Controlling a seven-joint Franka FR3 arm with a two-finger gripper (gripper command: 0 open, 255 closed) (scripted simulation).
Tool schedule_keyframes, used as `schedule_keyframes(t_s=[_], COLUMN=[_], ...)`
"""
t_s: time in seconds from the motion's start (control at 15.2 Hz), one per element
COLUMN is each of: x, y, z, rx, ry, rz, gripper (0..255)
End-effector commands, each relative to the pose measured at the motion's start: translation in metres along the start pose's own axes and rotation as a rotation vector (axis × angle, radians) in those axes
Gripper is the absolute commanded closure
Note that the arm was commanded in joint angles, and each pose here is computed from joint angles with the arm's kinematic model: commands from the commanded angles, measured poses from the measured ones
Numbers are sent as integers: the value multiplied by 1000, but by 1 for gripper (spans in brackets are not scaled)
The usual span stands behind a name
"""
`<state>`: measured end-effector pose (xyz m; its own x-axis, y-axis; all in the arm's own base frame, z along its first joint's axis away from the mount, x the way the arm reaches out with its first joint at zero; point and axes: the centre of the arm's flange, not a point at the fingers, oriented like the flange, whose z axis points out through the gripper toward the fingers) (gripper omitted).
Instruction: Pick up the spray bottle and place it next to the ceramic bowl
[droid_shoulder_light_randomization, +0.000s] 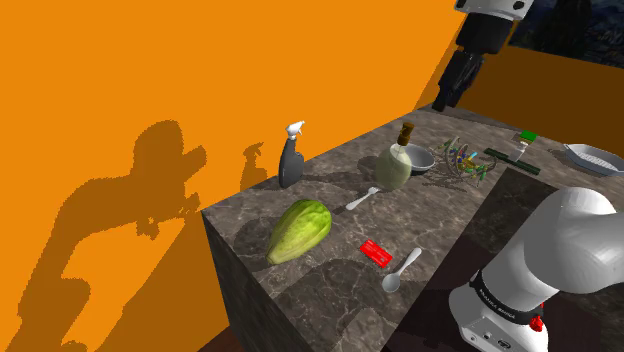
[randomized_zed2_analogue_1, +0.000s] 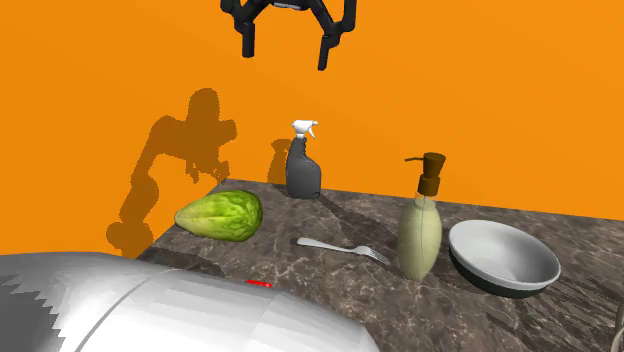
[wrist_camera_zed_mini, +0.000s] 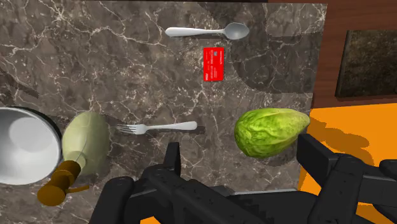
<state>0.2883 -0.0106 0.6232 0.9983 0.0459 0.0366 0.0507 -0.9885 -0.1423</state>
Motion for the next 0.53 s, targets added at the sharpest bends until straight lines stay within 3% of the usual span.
schedule_keyframes(t_s=[0.0, 0.46], x=[0, 43], y=[0, 61], z=[0, 59], rx=[0, 60], ry=[0, 53], rz=[0, -274], gripper=[0, 0])
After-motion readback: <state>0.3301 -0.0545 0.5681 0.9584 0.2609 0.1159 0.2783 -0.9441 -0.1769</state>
